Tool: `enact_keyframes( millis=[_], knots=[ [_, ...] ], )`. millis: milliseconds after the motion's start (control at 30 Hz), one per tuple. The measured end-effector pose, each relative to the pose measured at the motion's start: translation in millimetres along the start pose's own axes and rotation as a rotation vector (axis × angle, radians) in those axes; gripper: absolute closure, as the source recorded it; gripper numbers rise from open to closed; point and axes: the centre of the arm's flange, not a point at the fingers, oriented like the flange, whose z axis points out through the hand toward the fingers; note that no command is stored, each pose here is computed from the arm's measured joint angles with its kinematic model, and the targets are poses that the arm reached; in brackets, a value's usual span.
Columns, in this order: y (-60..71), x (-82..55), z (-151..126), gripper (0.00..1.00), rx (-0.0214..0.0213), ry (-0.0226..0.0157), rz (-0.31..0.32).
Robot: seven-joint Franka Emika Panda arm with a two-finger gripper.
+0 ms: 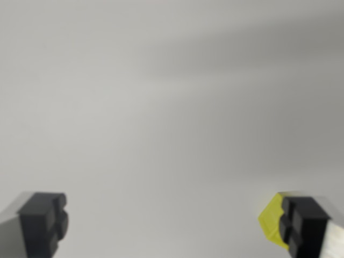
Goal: Pick yellow cube
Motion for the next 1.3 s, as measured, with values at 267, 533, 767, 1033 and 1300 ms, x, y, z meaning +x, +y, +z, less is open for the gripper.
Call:
enact_keyframes(
  millis=[267,533,767,1033,1300],
  knots=[
    [20.4,-0.6,19.1,0.0,-0.0043,-0.001,0.041],
    [40.9,-1.3,38.2,0.0,-0.0083,-0.0016,0.081],
    [58.9,-1.8,55.0,0.0,-0.0125,-0.0027,0.117],
    [79.3,-2.4,73.9,0.0,-0.0163,-0.0033,0.158],
    [99.7,-2.9,92.8,0.0,-0.0202,-0.0037,0.199]
  ],
)
